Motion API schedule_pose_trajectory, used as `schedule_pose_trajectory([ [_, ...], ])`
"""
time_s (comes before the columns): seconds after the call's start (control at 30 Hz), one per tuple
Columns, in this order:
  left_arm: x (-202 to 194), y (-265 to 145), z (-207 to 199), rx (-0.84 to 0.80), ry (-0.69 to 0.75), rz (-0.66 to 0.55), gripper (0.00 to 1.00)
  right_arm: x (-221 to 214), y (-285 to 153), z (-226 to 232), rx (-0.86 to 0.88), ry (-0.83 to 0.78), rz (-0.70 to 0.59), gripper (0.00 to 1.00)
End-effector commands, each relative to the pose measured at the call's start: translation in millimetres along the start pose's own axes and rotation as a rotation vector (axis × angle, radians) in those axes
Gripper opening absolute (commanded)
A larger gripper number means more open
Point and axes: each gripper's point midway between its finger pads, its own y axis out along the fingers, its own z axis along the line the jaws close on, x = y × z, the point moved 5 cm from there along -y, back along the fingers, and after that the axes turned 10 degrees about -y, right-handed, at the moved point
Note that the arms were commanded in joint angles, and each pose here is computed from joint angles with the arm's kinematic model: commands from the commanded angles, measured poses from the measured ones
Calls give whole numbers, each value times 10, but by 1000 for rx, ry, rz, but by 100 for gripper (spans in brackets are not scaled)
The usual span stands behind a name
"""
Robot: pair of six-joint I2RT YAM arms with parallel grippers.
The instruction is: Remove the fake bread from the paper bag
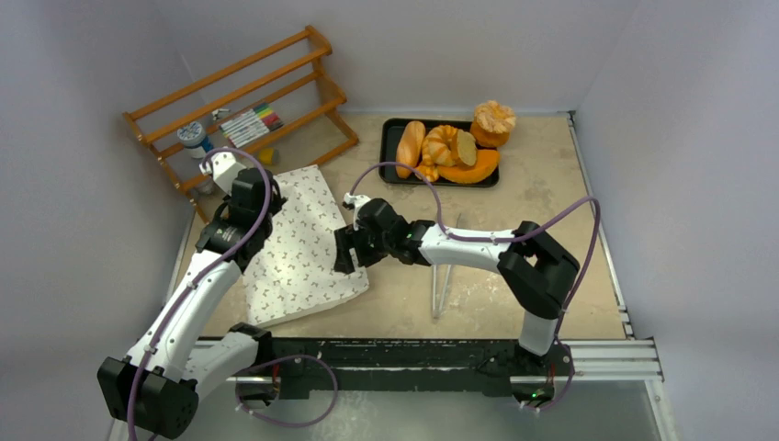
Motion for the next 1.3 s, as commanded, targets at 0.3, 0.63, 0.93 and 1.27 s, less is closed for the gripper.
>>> schedule_pose_trajectory([
  [0.3,82,-20,-59,-37,-4,-34,22,328,-253,-186,-333,-30,-63,98],
  [0.63,346,-183,-282,-66,-13,-131,28,1100,-1203,-639,-708,16,-398,98],
  [0.93,68,-255,-791,-42,155,-292,28,1194,-2543,-2264,-1127,334,-660,100],
  [1.27,-189,-86,-506,-41,252,-378,29,915,-2964,-2659,-1404,440,-678,100],
])
